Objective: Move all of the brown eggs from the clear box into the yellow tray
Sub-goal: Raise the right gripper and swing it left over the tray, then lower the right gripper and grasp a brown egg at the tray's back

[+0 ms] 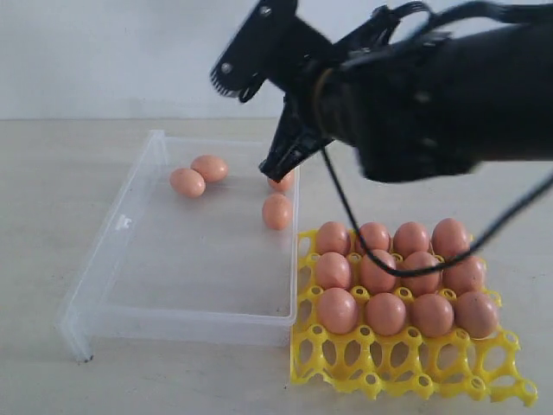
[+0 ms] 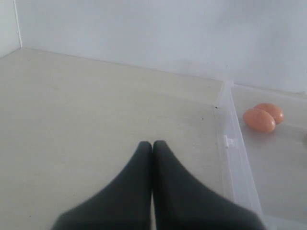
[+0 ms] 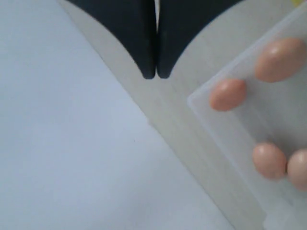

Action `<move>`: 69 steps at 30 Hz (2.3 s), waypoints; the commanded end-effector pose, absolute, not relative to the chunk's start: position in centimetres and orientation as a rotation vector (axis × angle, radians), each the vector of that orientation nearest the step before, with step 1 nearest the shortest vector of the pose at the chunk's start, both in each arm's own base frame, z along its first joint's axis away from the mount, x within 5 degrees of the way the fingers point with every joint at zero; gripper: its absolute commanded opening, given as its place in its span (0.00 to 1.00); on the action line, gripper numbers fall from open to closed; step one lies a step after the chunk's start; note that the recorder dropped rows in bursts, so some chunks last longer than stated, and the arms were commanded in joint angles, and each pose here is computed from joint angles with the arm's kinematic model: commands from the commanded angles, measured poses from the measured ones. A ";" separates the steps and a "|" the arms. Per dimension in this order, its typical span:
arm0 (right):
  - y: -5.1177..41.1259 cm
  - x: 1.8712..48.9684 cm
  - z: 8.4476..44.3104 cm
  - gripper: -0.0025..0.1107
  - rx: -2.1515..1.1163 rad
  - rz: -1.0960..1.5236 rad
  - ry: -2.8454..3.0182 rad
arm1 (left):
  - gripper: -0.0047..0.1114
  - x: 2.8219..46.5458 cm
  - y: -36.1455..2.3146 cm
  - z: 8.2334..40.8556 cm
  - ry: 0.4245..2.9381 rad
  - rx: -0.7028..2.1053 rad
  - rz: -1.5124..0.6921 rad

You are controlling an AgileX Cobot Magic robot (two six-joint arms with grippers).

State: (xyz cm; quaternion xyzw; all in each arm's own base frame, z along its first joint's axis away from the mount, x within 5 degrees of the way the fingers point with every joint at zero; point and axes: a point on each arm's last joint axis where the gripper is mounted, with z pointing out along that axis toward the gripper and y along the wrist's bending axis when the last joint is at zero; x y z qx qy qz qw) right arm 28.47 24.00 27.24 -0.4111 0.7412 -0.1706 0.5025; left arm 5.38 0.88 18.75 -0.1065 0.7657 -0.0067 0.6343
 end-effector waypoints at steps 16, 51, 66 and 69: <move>36.4 35.8 25.6 0.25 -1.330 0.363 2.159 | 0.00 5.4 0.8 18.7 1.754 -0.250 -0.030; 36.6 42.5 12.5 0.64 -1.302 0.007 1.962 | 0.00 5.4 0.8 18.7 1.754 -0.250 -0.030; 35.3 42.5 12.9 0.02 -1.215 0.029 2.124 | 0.00 5.4 0.8 18.7 1.754 -0.250 -0.030; 35.2 42.4 14.3 0.02 -1.196 0.047 2.127 | 0.00 5.4 0.8 18.7 1.754 -0.250 -0.030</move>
